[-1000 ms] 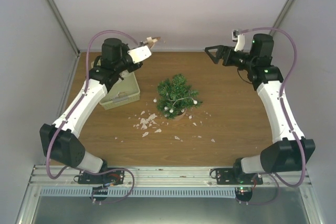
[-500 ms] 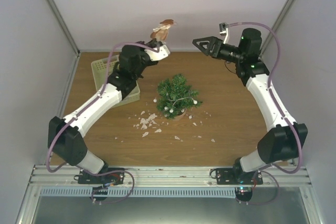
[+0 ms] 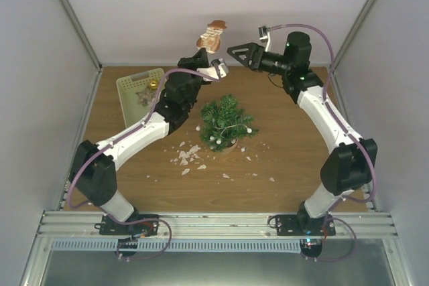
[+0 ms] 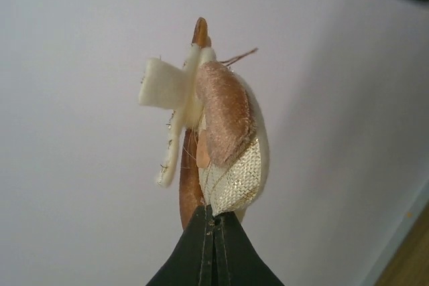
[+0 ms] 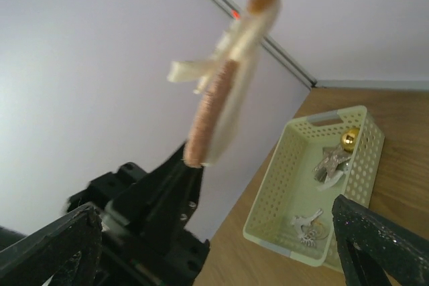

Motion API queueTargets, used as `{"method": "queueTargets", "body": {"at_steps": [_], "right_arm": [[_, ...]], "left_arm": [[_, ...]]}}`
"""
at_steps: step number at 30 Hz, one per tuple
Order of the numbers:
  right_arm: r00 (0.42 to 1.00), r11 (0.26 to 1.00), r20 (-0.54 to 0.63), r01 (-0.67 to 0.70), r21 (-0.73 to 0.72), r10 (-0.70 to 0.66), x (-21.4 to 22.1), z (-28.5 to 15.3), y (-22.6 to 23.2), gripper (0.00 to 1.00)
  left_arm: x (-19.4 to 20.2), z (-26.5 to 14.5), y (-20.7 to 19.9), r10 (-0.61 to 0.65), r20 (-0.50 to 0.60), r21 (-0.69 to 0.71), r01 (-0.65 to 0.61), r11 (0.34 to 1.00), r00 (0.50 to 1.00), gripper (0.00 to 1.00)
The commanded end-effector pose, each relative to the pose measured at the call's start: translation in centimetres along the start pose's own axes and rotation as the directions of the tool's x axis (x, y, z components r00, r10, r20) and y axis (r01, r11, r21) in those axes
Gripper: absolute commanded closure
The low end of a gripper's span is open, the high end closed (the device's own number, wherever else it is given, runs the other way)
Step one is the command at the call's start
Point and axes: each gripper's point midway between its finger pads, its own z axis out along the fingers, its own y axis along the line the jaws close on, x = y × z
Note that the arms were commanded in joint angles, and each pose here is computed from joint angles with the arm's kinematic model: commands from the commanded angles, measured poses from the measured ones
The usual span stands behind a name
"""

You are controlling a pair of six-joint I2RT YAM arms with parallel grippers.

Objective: Decorate the small christmas tree

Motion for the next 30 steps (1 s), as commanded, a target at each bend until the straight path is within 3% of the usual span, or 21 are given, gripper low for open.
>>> {"method": "queueTargets", "body": {"at_steps": [1,10,18,30], "right_arm": [[1.0,1.0,0.001,-0.008,-0.024,0.008,-0.1,1.5,0.0,0.07],[0.999,0.996,0.014,-0.028,-0.09,0.03,-1.3,2.8,0.7,0.08],[1.0,0.995,0.016,-0.02,-0.097,0.022,-1.3,2.5,1.5,0.08],[1.0,0.992,0.01,-0.009,-0.122,0.011,-1.2,3.1,2.0,0.39]], "left_arm": [[-1.6,-0.9,2.6,-0.014,0.034,-0.129,0.018,0.991,0.999,1.0],[-3.8,-2.9,1.1,0.128,0.059,-0.21,-0.113,0.971,0.99,1.0],[-4.2,-2.9,0.3,0.11,0.067,-0.193,-0.096,0.977,0.992,1.0],[-5.6,-2.7,-0.1,0.102,0.079,-0.185,-0.086,0.979,0.992,1.0]]}}
